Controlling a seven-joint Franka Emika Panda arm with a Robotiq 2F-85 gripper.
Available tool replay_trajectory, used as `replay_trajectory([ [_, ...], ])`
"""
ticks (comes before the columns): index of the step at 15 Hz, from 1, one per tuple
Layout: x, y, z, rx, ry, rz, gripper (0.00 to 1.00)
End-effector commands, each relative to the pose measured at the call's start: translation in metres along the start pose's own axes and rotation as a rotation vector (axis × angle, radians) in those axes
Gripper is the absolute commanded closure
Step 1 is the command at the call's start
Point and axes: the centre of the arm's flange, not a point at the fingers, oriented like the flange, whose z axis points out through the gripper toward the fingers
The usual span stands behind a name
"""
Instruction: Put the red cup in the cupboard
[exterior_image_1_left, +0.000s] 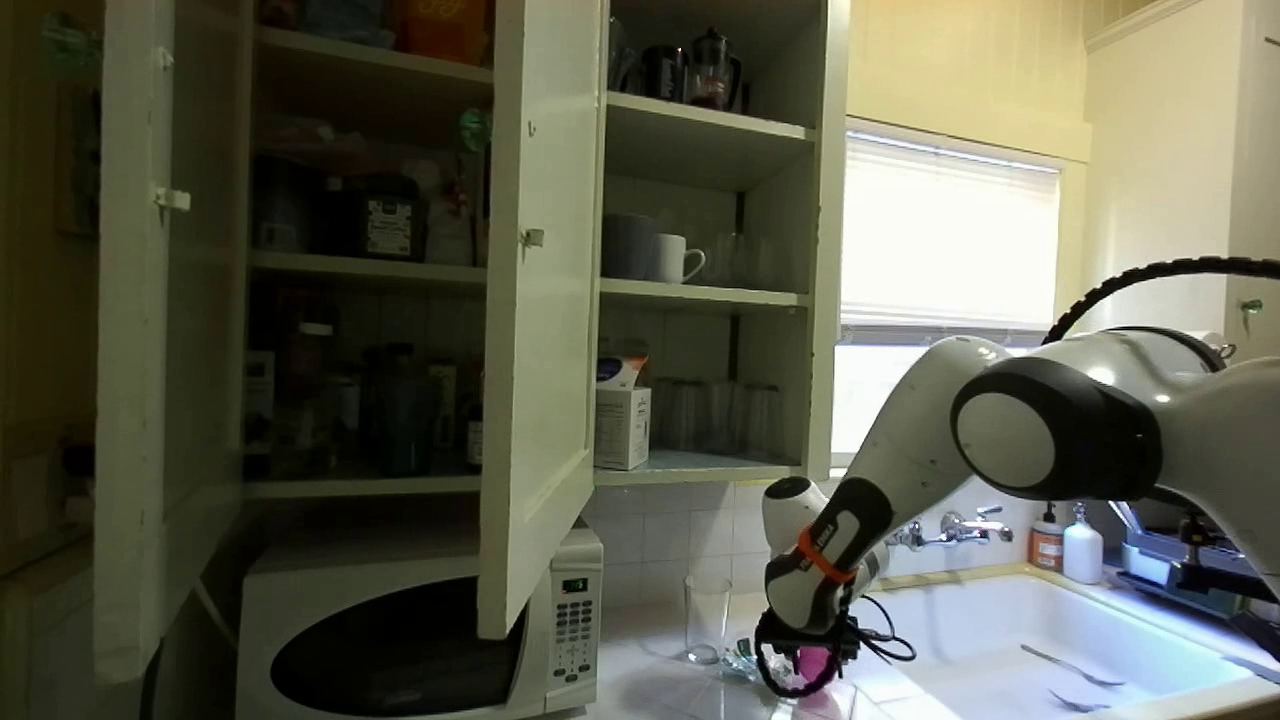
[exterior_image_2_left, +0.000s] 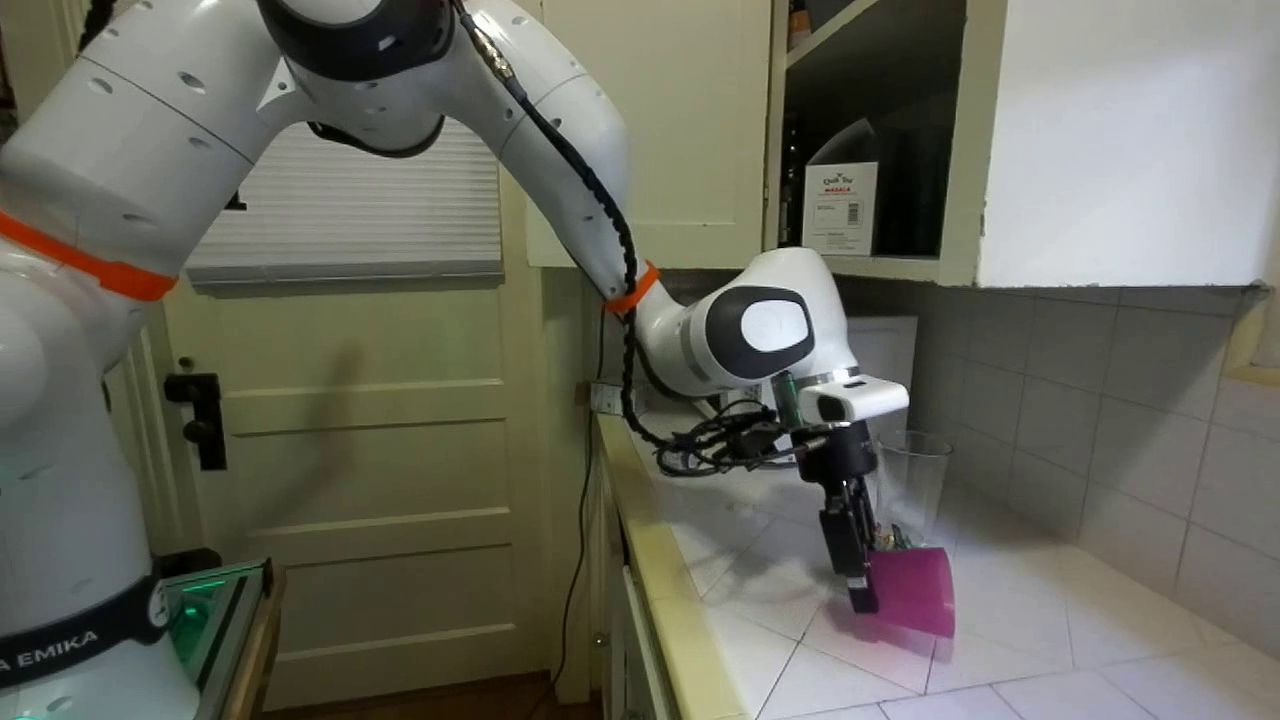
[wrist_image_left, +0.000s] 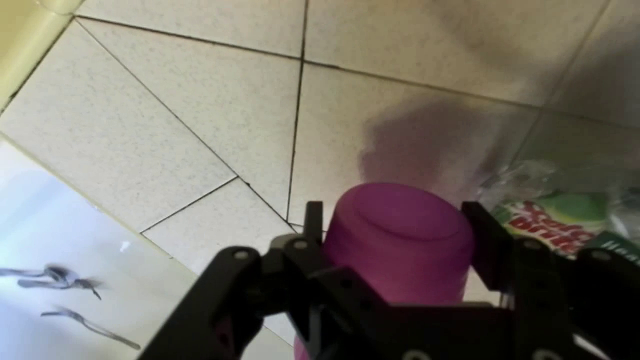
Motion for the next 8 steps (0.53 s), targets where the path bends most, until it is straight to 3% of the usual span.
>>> replay_trajectory([
  [1,-0.054,0.009,-0.046,-0.023,0.117,-0.116,0.56],
  [5,-0.079,0.029,-0.077,-0.013,0.242,-0.176,0.56],
  [8,-0.083,0.044,-0.095,0.075,0.323,-0.274,0.56],
])
